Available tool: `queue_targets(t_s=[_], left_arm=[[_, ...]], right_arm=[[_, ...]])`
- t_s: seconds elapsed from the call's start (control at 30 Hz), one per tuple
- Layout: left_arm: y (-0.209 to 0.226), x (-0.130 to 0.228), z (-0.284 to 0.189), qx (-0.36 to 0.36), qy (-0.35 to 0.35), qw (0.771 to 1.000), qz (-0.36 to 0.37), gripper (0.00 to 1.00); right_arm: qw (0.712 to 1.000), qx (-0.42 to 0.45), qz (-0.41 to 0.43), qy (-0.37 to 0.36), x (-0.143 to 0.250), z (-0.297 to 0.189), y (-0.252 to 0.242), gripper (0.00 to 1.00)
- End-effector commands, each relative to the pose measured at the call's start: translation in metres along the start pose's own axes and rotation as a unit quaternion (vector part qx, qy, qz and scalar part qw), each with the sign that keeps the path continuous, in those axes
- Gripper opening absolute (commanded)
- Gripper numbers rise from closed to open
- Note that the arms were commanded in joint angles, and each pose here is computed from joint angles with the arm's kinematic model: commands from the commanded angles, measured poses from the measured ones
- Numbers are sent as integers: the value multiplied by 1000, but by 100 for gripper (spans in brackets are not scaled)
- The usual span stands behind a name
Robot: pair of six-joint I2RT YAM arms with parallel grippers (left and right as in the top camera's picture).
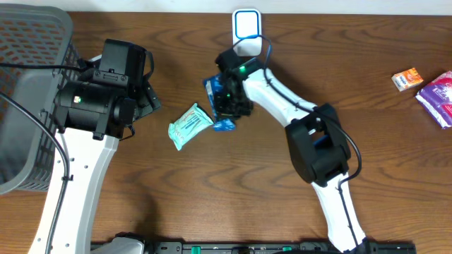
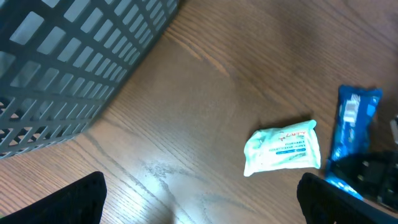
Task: Scan the item barcode
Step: 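Reach the right gripper to the blue snack bag and grasp it, then pull the blue snack bag off the green wipes to the right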
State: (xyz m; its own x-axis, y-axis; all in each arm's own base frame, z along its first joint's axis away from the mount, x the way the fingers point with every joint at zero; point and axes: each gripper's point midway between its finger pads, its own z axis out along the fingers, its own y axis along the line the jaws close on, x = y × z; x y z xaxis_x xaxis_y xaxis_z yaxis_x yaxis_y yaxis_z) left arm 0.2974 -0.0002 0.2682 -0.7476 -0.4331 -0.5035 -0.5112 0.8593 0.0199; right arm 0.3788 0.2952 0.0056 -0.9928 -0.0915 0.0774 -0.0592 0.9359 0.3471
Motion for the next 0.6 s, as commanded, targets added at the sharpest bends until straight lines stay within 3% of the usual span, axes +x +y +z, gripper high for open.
queue_targets(t_s=[0.0, 0.17, 0.33, 0.57], left_arm=[[3, -3, -1, -8, -7, 1000, 4, 98], [3, -3, -1, -8, -7, 1000, 4, 98], [3, -4, -1, -8, -7, 1000, 4, 98], [3, -4, -1, -8, -7, 1000, 4, 98]], right_arm=[[998, 26, -53, 6, 0, -21, -24, 12], [993, 84, -50, 66, 23, -34, -67, 19], [984, 150, -25, 96, 36, -48, -105, 41], [985, 156, -8, 71, 29, -85, -115, 50]])
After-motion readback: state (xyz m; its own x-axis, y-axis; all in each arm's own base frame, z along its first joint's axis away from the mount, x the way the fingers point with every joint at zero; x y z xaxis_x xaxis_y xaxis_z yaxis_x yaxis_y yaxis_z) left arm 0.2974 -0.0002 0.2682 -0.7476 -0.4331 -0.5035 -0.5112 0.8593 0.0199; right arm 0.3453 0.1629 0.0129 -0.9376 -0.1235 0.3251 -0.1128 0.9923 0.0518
